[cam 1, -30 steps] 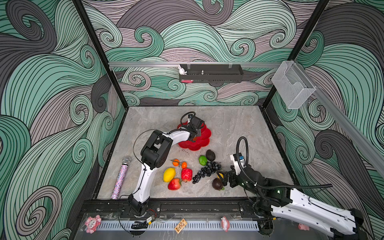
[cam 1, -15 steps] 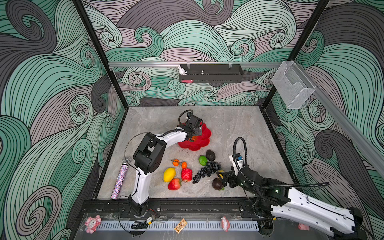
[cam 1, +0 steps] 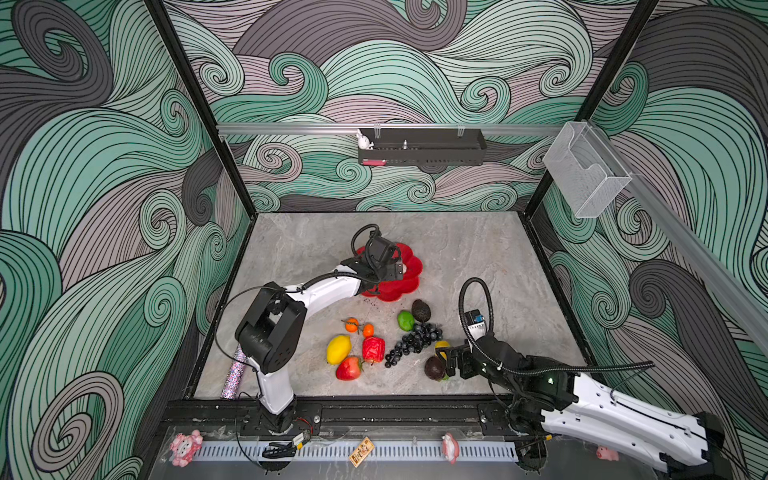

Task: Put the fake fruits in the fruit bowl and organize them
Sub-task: 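Open the left gripper to release the pear into the bowl, then withdraw the left gripper from the bowl toward the robot, then lower the right gripper onto the dark purple mangosteen and close on it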

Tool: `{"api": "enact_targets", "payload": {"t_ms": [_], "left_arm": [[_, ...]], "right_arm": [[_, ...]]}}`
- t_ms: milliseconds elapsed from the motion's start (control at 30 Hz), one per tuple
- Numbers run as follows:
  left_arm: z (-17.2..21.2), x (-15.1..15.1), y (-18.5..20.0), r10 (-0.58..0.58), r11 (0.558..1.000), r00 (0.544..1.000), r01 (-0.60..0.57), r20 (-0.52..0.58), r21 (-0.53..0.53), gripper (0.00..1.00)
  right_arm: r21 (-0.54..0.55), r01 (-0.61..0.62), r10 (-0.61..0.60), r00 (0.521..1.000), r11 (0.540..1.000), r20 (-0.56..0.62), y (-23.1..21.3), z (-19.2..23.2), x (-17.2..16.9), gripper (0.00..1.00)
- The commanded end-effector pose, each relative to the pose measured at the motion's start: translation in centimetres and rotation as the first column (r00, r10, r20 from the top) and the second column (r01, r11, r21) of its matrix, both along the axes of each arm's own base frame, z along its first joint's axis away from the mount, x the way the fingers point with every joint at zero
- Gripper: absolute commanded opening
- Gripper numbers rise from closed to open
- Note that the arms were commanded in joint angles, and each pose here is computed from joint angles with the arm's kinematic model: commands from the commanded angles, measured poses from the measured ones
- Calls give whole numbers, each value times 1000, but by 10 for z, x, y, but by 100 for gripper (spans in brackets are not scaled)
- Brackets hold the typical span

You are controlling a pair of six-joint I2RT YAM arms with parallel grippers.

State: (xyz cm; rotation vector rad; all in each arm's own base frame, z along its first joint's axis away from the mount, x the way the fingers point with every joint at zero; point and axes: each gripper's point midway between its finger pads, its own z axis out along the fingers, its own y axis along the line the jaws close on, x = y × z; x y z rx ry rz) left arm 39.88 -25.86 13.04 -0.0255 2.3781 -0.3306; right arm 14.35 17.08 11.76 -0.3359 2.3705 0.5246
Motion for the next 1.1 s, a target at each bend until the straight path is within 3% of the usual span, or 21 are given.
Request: {"api": "enact_targets", "payload": {"t_ms": [0,200,467,700,1067], "left_arm": [[15,-25,15,33,999,999,-34,-29,-31,96],[7,-77,50,89,994,990,-95,-107,-47,94],[-4,-134,87,84,993,988,-94,-128,-68,94],[-7,-151,98,78,991,991,-90,-109,-103,94],[-8,-156,92,40,990,992,-56,-122,-126,94]], "right_arm": [[-5,17,-17,998,1000,-58,-2,1,-5,98],[-58,11,-19,990,998,-142,-10,-8,-17,94],[-88,-21,-7,951,996,-310,-13,-26,-46,88],[-70,-59,31,936,996,-350,6,-40,-48,86],[-152,-95,38,938,984,-345,25,-54,-36,78]]}}
